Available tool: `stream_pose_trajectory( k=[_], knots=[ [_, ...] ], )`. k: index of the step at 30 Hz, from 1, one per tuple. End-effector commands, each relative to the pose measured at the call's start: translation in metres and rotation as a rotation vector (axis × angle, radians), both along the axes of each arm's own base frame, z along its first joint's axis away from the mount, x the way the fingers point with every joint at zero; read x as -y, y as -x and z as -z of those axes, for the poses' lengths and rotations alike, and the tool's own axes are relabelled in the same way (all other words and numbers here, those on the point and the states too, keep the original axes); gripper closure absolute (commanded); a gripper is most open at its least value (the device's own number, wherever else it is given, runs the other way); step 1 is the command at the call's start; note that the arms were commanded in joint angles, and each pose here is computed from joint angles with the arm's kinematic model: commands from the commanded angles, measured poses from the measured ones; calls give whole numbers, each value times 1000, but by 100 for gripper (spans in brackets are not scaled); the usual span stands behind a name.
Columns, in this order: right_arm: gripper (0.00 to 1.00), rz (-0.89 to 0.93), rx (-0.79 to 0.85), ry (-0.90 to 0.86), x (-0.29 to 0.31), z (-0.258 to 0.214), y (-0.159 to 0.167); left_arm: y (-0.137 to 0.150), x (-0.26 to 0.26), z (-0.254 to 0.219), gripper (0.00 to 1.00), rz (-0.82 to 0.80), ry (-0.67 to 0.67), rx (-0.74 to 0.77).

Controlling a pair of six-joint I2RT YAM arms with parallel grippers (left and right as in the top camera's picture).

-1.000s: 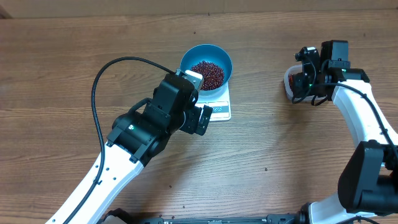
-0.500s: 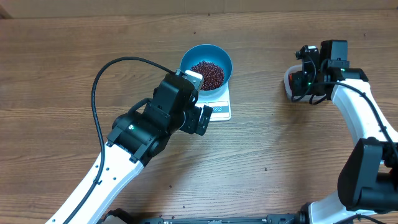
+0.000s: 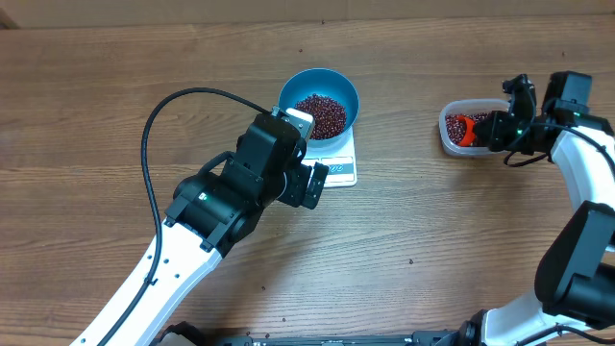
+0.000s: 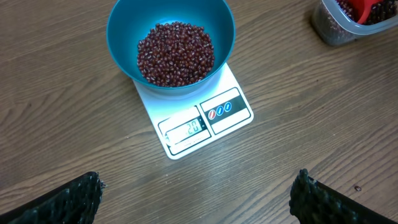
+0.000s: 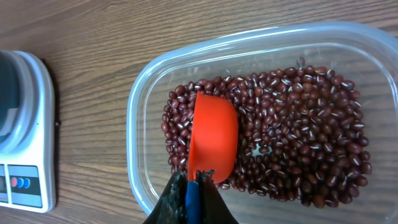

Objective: Scoop item into bowl and weigh 150g on scale
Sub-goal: 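Dip the scoop into the red beans a fourth time, then lift the filled scoop and carry it left over the teal bowl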

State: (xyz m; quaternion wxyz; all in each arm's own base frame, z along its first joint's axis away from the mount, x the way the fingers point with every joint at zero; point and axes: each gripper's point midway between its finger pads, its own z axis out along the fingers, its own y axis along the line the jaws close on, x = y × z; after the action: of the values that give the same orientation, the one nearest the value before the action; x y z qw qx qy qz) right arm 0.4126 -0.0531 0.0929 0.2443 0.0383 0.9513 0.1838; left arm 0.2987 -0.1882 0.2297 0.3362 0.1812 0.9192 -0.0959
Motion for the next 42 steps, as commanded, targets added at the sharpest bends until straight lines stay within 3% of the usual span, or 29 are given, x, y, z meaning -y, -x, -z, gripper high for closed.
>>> stream_pose_trajectory(
  k=[1, 20, 35, 42],
  knots=[
    [96, -10, -24, -56, -6, 8, 2, -1, 2, 1, 1, 7, 3, -3],
    [96, 5, -2, -215, -1, 1, 7, -1, 2, 1, 0, 7, 3, -3],
    [96, 82, 159, -483, 42, -39, 16, -1, 2, 1, 0, 7, 3, -3],
    [96, 48, 209, -579, 35, -56, 16, -1, 2, 1, 1, 7, 3, -3]
  ],
)
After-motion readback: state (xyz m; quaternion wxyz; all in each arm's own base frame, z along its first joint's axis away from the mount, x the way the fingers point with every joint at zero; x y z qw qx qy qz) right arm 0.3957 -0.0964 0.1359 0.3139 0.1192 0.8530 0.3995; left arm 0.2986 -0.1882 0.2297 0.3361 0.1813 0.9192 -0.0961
